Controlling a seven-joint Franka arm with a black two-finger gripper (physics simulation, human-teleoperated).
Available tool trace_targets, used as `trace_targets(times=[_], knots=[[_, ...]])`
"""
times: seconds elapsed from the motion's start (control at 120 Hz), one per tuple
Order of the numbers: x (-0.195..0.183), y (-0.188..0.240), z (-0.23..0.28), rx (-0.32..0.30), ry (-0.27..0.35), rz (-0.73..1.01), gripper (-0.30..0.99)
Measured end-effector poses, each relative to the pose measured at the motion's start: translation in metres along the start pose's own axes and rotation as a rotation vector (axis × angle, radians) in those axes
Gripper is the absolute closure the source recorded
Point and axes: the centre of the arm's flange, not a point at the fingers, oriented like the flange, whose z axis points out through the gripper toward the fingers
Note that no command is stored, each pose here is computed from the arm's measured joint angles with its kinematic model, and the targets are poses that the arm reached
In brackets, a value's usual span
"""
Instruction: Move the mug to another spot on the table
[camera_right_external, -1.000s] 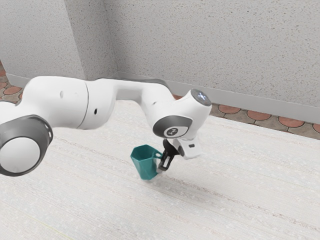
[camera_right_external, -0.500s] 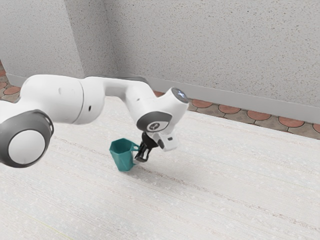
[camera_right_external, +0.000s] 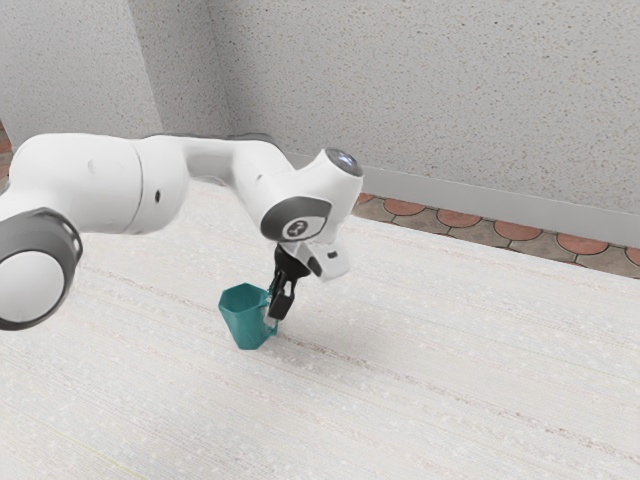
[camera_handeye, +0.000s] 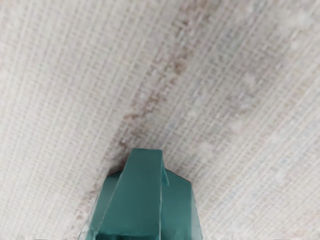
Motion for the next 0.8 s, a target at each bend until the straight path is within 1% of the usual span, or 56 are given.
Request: trace_targets(times=[0.125, 0.233, 0.317, 0.583, 0.733, 0.8], knots=[[-0.036, 0.014, -0.057, 0.016, 0.082, -0.044, 0.08], [-0.073, 0.026, -0.114, 0.046, 0.179, -0.095, 0.05], [-0.09, 0.033, -0.146, 0.053, 0.248, -0.139, 0.03], [-0.118, 0.027, -0.21, 0.045, 0.404, -0.376, 0.01], [-0.122, 0.025, -0.227, 0.013, 0.47, -0.484, 0.0], [-0.123, 0.025, -0.233, 0.005, 0.487, -0.521, 0.0]])
